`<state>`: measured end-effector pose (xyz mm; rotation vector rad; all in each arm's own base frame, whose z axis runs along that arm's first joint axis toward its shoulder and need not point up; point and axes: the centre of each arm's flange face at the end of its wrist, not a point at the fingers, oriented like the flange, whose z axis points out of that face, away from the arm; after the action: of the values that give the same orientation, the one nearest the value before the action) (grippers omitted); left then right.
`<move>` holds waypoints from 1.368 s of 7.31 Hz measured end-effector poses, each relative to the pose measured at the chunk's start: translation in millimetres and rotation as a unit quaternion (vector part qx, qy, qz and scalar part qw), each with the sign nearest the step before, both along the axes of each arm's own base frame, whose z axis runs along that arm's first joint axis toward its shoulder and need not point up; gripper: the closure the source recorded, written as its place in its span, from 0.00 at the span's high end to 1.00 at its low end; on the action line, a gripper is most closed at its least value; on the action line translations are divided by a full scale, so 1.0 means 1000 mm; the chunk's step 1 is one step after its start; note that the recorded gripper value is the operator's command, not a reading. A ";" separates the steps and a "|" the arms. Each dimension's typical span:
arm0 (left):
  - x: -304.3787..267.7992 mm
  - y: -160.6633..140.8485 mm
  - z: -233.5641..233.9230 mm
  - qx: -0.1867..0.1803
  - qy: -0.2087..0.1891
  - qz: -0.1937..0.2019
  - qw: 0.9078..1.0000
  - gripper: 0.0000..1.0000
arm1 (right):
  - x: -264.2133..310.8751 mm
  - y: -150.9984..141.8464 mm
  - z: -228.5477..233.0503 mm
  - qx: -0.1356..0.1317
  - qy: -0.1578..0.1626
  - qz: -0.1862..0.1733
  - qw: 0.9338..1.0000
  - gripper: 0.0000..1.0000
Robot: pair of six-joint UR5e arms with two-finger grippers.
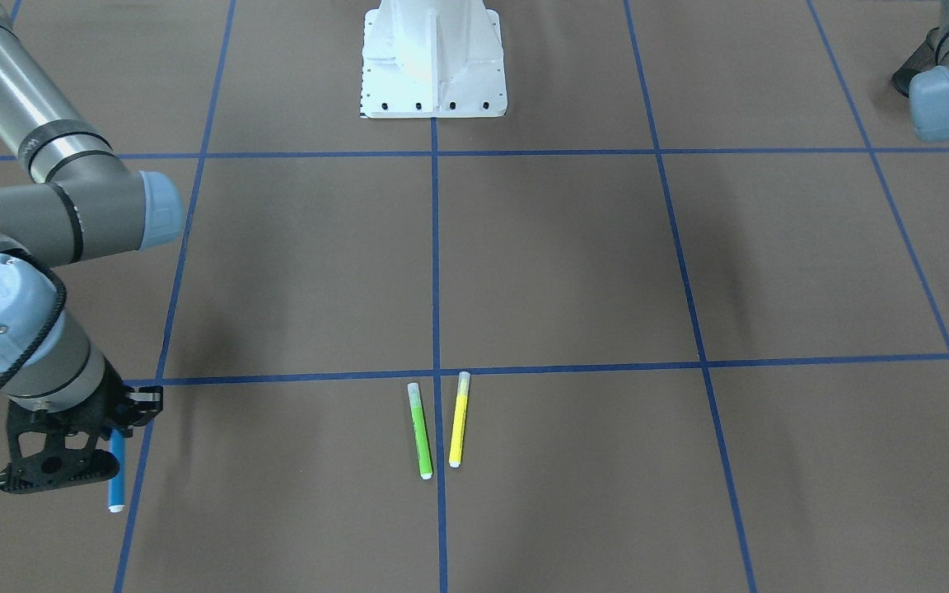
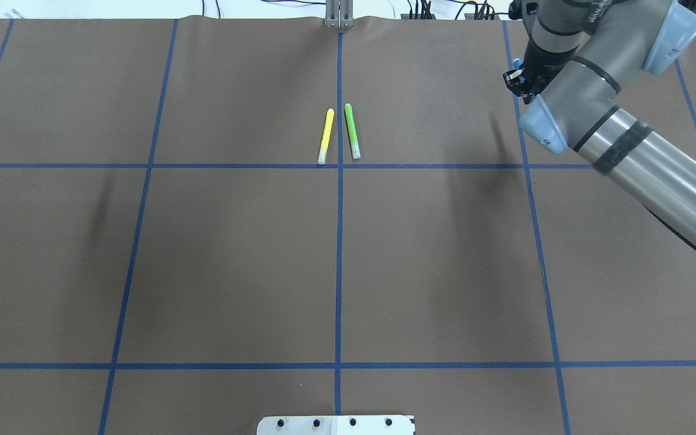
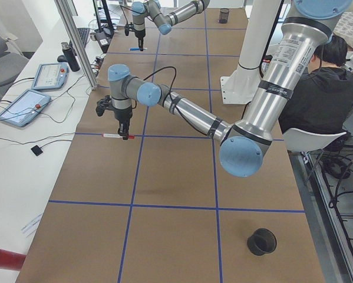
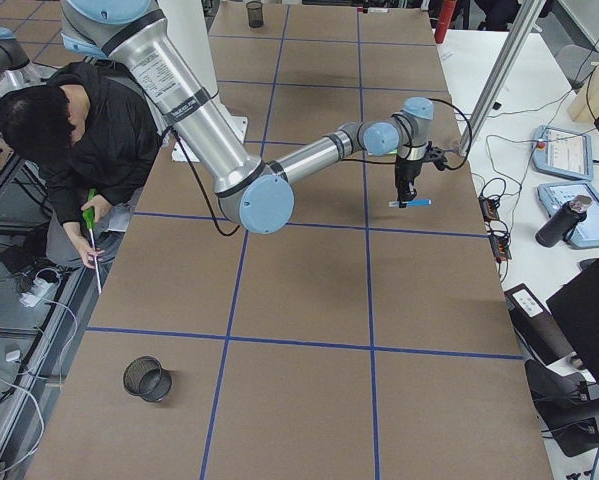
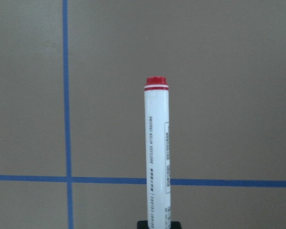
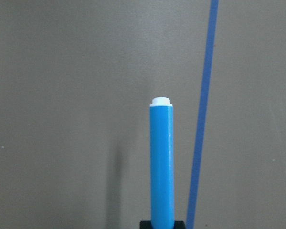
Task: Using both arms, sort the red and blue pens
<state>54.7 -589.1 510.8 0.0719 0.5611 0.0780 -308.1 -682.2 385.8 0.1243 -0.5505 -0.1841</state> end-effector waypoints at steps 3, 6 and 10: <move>-0.107 0.066 0.095 -0.024 -0.016 0.014 1.000 0.00 | 0.099 0.010 0.051 -0.009 0.045 -0.079 0.996 0.00; -0.163 0.136 0.146 -0.080 -0.012 0.032 0.996 0.00 | 0.153 0.062 0.069 -0.020 0.044 -0.131 0.990 0.00; -0.173 0.208 0.157 -0.218 -0.013 0.052 0.974 0.00 | 0.165 0.112 0.078 -0.035 -0.001 -0.145 0.989 0.00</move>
<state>-118.5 -381.1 668.0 -0.3864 0.5443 0.0562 -142.6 -570.4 464.2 -0.0246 -0.5756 -0.4484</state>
